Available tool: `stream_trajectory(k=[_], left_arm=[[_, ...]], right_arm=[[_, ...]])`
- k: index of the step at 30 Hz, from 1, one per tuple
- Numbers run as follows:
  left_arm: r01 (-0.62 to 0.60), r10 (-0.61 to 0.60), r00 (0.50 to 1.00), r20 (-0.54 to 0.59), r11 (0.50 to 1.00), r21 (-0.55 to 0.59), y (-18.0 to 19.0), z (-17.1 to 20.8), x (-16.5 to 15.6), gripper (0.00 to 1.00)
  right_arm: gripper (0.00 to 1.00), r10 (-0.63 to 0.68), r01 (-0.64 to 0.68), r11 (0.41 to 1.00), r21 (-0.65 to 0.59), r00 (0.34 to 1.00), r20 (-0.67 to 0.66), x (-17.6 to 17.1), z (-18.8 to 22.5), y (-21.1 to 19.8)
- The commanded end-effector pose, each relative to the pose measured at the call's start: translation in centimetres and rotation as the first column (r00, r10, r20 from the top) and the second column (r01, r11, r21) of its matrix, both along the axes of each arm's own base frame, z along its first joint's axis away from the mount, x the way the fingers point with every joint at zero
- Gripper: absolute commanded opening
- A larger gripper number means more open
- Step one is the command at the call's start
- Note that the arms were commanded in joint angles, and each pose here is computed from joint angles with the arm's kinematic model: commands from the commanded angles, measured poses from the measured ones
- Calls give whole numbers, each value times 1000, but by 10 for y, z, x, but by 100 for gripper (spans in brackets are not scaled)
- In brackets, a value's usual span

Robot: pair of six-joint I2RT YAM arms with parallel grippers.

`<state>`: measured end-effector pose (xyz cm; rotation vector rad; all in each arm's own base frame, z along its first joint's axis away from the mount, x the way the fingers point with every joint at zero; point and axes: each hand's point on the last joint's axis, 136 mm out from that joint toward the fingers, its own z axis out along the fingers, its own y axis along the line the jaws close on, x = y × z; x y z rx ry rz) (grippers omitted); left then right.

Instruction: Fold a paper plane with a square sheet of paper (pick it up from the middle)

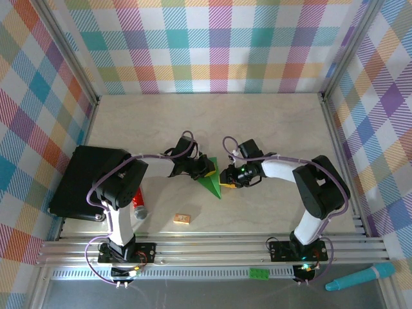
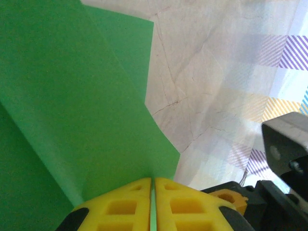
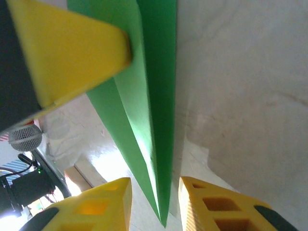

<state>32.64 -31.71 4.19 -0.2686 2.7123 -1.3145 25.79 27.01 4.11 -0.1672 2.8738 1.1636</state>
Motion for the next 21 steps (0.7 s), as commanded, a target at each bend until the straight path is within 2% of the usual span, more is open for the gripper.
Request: stream_trajectory(k=[1, 9, 21], left_arm=[[18, -18, 1000, -4, 1000, 4, 0, -1, 0, 11], [11, -11, 1000, -7, 1000, 11, 2, -3, -1, 9], [4, -3, 1000, -18, 999, 33, 5, -9, -2, 8]], right_arm=[[31, -10, 10, 1000, 0, 1000, 3, 12, -1, 6], [25, -3, 3, 1000, -11, 1000, -8, 18, -8, 9], [23, 3, -4, 1000, -18, 999, -34, 8, -14, 5]])
